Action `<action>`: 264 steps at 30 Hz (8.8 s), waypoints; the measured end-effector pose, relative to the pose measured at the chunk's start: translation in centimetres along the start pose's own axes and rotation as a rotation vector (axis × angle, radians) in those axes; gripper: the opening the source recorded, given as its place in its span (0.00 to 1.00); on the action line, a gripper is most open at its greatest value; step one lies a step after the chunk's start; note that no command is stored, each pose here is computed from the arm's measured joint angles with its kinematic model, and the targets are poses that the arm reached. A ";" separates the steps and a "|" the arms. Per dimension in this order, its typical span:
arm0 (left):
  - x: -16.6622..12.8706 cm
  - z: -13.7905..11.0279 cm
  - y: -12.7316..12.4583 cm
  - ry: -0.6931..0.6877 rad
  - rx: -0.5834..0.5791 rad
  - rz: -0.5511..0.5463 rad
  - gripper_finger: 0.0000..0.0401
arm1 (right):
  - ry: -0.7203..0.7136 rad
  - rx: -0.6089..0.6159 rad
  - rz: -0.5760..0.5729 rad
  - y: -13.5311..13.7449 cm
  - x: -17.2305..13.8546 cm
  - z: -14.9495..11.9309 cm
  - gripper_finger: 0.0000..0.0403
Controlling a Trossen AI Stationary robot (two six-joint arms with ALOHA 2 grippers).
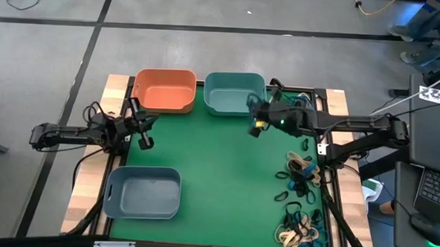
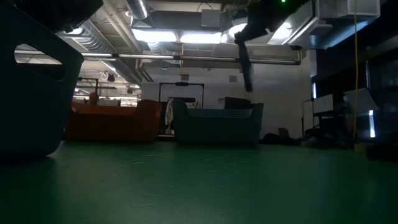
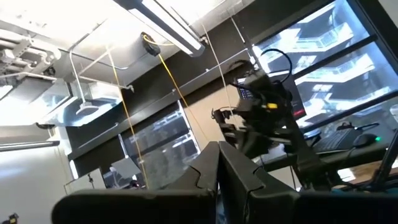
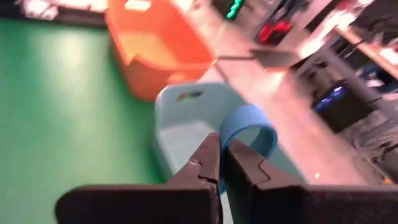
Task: Sort rubber bands into baskets
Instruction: Put the blue rubber band into the green bin
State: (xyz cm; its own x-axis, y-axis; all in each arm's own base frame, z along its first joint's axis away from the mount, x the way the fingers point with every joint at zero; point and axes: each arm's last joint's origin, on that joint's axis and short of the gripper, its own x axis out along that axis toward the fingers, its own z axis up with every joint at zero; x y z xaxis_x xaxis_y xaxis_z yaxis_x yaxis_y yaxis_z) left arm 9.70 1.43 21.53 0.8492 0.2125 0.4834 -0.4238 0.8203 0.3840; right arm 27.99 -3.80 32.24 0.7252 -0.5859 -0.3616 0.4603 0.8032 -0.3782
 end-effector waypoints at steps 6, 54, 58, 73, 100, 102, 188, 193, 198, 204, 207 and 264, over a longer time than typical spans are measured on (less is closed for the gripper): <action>0.0 0.0 0.0 0.000 0.004 0.000 0.01 | -0.033 0.074 -0.120 -3.6 1.6 0.1 0.04; 0.0 0.1 0.1 -0.003 0.030 0.011 0.01 | 0.429 0.172 0.019 -7.5 9.1 -5.9 0.50; 0.0 0.1 0.1 -0.001 0.031 0.013 0.01 | 0.524 0.203 0.053 -8.3 7.6 -4.3 0.51; 0.0 0.1 0.1 -0.001 0.024 0.014 0.01 | 0.954 0.269 0.091 -7.8 3.9 -5.4 0.49; 0.0 0.1 0.1 -0.002 0.013 0.013 0.01 | 1.132 0.115 -0.035 -2.0 1.9 -9.7 0.49; 0.0 0.1 0.1 -0.003 0.017 0.014 0.01 | 1.136 0.116 -0.031 -1.5 2.1 -10.8 0.49; 0.0 0.1 0.1 -0.002 0.034 0.013 0.01 | 0.705 0.404 -0.053 -6.7 0.7 -15.3 0.02; 0.0 0.1 0.1 -0.001 0.034 0.014 0.01 | 0.594 0.440 -0.044 -7.4 -0.9 -14.1 0.03; 0.0 0.1 0.1 -0.002 0.034 0.014 0.01 | 0.469 0.471 -0.043 -7.9 -2.1 -13.0 0.03; 0.0 0.1 0.1 -0.002 0.034 0.014 0.01 | 0.337 0.500 -0.055 -8.5 -3.1 -11.8 0.03; 0.0 0.1 0.1 -0.002 0.034 0.014 0.01 | 0.290 0.509 -0.059 -8.7 -3.5 -11.4 0.03; 0.0 0.1 0.1 -0.001 0.034 0.013 0.01 | -0.127 0.611 0.040 -7.8 6.3 -9.1 0.27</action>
State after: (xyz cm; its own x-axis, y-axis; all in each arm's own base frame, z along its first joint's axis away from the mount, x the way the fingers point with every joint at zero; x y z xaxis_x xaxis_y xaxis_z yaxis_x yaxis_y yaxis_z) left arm 9.66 1.46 21.61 0.8430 0.2228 0.4895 -0.4457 0.7988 0.4040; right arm 24.32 -14.77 25.19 0.7859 -0.5669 -0.2470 0.6140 0.7626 0.2033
